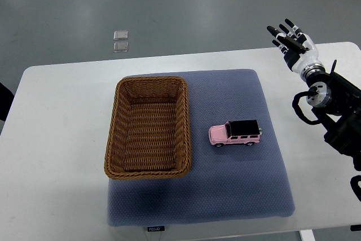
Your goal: Place pink car in brown basket
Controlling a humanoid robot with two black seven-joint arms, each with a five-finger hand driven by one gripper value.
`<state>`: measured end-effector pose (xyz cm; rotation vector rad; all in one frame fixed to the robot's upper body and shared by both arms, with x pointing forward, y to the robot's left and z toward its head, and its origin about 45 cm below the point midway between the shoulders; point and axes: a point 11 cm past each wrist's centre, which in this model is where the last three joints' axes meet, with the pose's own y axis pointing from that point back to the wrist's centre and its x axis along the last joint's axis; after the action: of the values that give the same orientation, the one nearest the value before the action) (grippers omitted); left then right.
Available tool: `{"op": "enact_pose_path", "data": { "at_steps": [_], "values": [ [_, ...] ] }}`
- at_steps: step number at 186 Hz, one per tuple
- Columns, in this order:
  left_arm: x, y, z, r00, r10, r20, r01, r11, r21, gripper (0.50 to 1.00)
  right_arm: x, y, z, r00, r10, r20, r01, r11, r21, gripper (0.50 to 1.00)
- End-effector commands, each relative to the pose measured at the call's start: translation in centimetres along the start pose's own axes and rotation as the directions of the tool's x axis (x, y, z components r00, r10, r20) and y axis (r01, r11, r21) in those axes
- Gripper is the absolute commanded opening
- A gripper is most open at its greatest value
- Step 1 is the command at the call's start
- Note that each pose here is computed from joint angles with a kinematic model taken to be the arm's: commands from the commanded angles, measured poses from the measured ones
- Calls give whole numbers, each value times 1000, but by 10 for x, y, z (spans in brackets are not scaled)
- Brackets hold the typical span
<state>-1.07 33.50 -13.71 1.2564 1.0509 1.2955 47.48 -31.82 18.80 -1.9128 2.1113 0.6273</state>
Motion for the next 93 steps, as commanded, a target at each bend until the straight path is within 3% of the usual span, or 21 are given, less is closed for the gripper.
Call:
{"op": "enact_pose_path", "data": {
  "at_steps": [1,93],
  "values": [
    [1,0,0,1000,2,-1,-2,1000,0,1000,0,0,0,1000,2,4,-2,1000,0,911],
    [0,0,0,1000,1,1,-1,1000,0,1000,0,1,3,1000,-8,-7,8,1000,-8,911]
  ]
}}
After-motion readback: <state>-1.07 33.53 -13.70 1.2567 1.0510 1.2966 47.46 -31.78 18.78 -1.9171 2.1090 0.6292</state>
